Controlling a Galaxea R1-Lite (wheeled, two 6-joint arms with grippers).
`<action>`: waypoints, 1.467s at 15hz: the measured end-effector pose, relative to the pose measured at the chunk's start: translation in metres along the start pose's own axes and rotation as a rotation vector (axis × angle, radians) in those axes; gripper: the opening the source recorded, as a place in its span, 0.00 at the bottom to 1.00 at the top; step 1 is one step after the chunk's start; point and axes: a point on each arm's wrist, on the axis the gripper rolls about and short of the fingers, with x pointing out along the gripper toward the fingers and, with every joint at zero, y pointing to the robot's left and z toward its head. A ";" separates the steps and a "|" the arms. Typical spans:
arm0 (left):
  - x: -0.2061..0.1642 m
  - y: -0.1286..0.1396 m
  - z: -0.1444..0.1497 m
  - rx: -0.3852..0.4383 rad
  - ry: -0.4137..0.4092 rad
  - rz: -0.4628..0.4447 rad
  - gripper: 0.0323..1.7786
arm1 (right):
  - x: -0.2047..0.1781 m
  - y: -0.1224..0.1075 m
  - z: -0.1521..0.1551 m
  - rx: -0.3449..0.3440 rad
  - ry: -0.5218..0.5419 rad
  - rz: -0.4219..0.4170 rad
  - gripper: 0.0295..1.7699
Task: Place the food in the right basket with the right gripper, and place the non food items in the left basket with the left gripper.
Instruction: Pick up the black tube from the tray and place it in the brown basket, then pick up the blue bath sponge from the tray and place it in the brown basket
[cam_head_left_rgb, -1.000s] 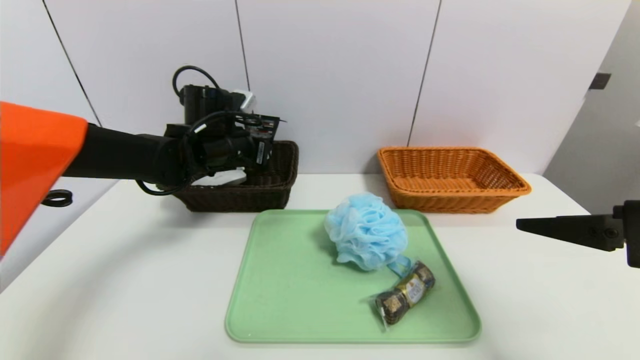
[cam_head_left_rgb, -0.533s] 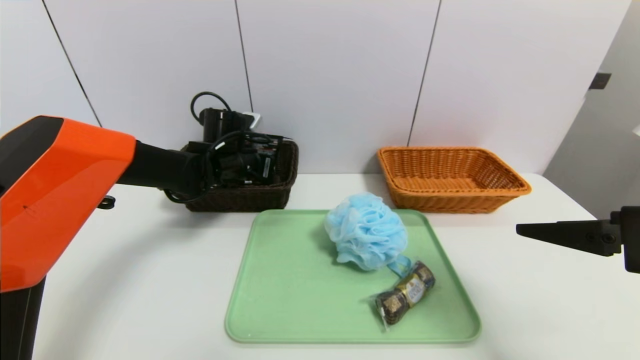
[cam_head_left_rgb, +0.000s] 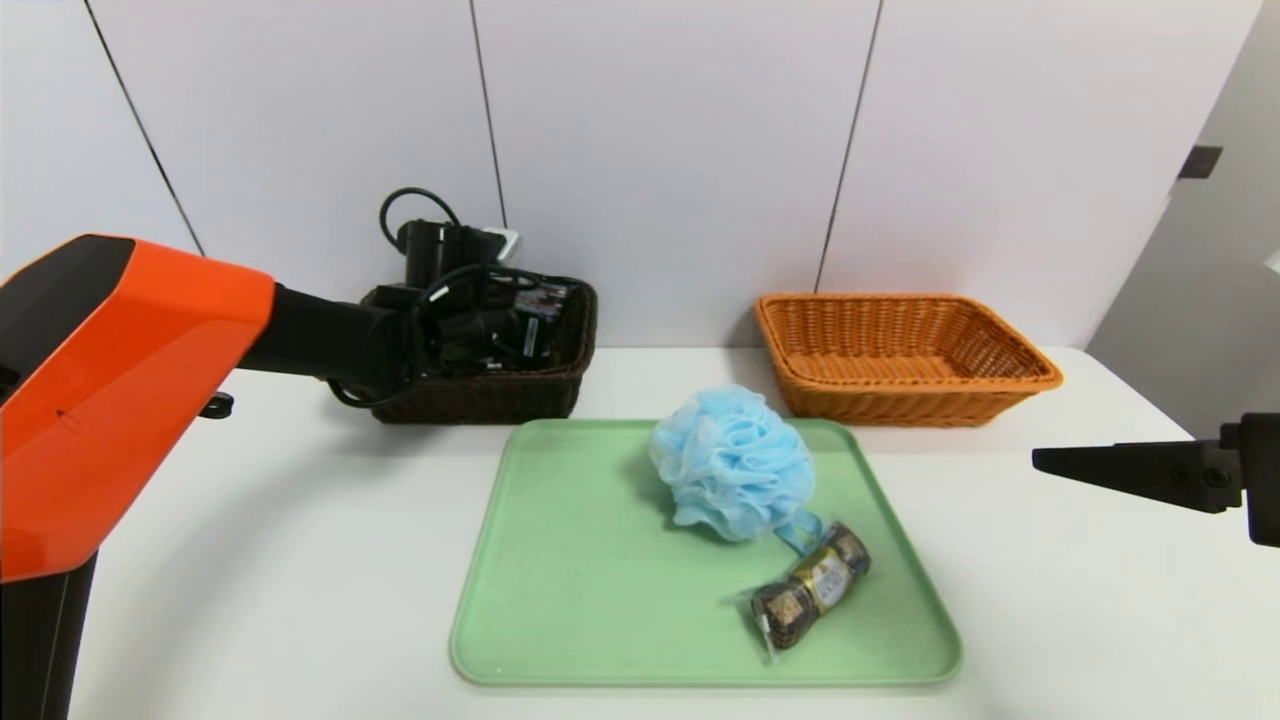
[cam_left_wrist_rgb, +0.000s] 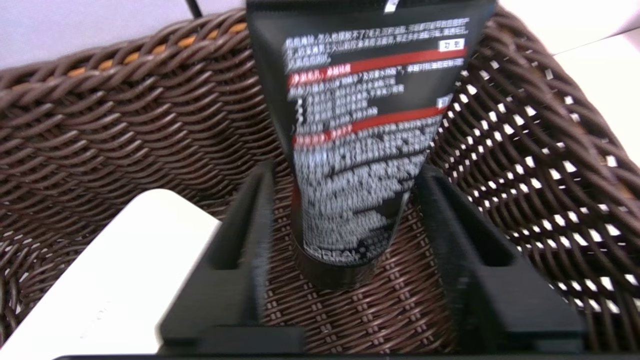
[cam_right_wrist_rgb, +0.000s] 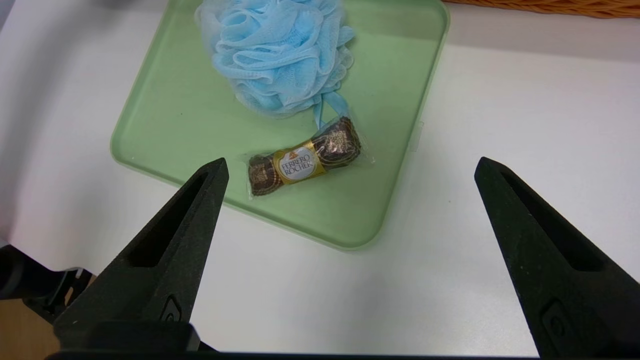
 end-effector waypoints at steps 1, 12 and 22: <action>-0.001 0.001 0.002 0.000 -0.004 0.003 0.63 | 0.000 0.000 0.000 0.000 0.000 0.000 0.96; -0.089 0.023 0.073 -0.005 -0.181 0.065 0.88 | -0.004 0.001 -0.003 -0.001 -0.008 0.001 0.96; -0.169 -0.021 0.083 -0.016 -0.129 -0.038 0.93 | -0.007 0.001 -0.007 -0.001 -0.008 0.004 0.96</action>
